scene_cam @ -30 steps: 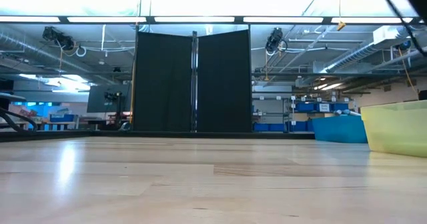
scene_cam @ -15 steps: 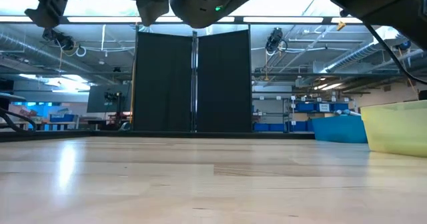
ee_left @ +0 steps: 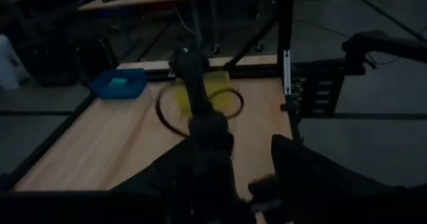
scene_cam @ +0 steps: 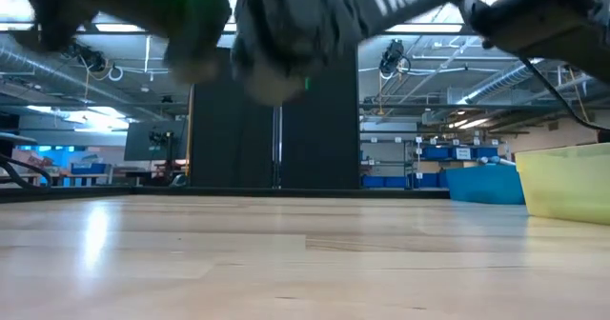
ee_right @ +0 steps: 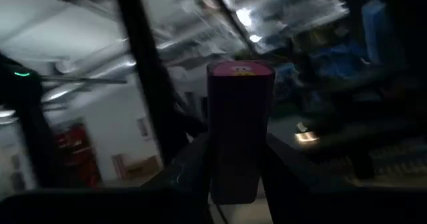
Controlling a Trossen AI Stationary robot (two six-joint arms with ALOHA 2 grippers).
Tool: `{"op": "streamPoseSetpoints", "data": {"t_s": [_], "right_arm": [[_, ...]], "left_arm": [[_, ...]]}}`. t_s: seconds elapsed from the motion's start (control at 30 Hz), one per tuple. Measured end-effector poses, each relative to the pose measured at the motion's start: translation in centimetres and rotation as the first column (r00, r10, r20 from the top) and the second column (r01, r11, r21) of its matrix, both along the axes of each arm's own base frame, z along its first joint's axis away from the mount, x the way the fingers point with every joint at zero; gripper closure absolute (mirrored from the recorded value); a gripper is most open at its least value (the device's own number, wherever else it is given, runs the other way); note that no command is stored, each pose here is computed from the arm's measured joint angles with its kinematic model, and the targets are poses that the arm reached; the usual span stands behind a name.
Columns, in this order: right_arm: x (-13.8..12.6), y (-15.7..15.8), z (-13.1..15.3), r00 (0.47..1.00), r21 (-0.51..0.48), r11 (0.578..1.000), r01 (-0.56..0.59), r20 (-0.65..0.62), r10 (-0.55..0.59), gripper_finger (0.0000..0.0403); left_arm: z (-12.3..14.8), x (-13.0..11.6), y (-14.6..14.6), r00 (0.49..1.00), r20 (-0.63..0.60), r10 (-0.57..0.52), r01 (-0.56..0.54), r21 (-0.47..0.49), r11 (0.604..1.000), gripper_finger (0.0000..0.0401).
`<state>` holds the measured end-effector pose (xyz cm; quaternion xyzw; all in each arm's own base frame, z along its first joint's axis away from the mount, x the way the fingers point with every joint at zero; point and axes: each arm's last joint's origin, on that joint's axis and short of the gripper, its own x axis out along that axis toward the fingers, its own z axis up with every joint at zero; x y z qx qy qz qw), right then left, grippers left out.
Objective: Sort blocks
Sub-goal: Put the violet block into the transparent bin
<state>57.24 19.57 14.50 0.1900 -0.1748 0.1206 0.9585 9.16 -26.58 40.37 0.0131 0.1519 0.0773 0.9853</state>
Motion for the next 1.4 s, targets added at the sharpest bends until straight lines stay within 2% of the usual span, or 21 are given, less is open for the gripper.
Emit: {"op": "streamPoseSetpoints", "data": {"t_s": [0.07, 0.13, 0.27, 0.33, 0.53, 0.7, 0.97, 1.07, 1.17, 1.4], "right_arm": [[0.2, -0.1, -1.6, 1.0, 0.042, 0.999, 0.01, -0.027, -0.009, 0.0288], [0.2, -0.5, -2.0, 0.999, 0.064, 0.997, 0.049, -0.013, -0.049, 0.0288], [0.3, -0.8, -0.8, 0.993, -0.038, 0.993, 0.114, 0.014, -0.114, 0.0288], [0.3, -0.9, -0.6, 0.992, -0.06, 0.991, 0.123, 0.02, -0.122, 0.0288], [0.7, -1.4, -2.0, 0.992, -0.073, 0.991, 0.114, -0.049, -0.118, 0.0288], [0.3, -1.3, -1.0, 0.992, -0.028, 0.993, 0.116, 0.041, -0.115, 0.0288], [0.5, -1.6, -1.3, 0.985, -0.058, 0.984, 0.169, 0.019, -0.169, 0.0288], [0.7, -1.4, -1.6, 0.997, -0.115, 0.99, 0.078, 0.001, -0.079, 0.0288], [0.9, -1.1, -2.4, 0.994, -0.175, 0.983, 0.062, -0.076, -0.077, 0.0288], [1.1, -0.9, -3.4, 0.983, -0.184, 0.983, -0.003, -0.181, -0.031, 0.0288]], "left_arm": [[0.0, 0.1, 0.0, 1.0, 0.007, 0.004, -0.004, 0.004, 1.0, 0.0204], [0.0, 0.2, 0.1, 1.0, 0.019, 0.012, -0.012, 0.008, 1.0, 0.0204], [0.1, 0.3, 0.1, 0.999, 0.035, 0.017, -0.017, 0.012, 1.0, 0.0204], [0.1, 0.4, 0.1, 0.999, 0.042, 0.021, -0.021, 0.014, 1.0, 0.0204], [0.1, 0.5, 0.2, 0.998, 0.052, 0.027, -0.027, 0.016, 0.999, 0.0204], [0.2, 0.5, 0.2, 0.996, 0.085, 0.034, -0.036, 0.024, 0.999, 0.0204], [0.3, 1.4, 0.6, 0.992, 0.109, 0.069, -0.074, 0.048, 0.996, 0.0204], [0.3, 1.9, 0.8, 0.99, 0.112, 0.088, -0.094, 0.047, 0.994, 0.0204], [0.3, 2.4, 1.0, 0.988, 0.112, 0.107, -0.113, 0.046, 0.993, 0.0204], [0.3, 3.2, 1.4, 0.984, 0.111, 0.138, -0.144, 0.05, 0.988, 0.0204]]}}
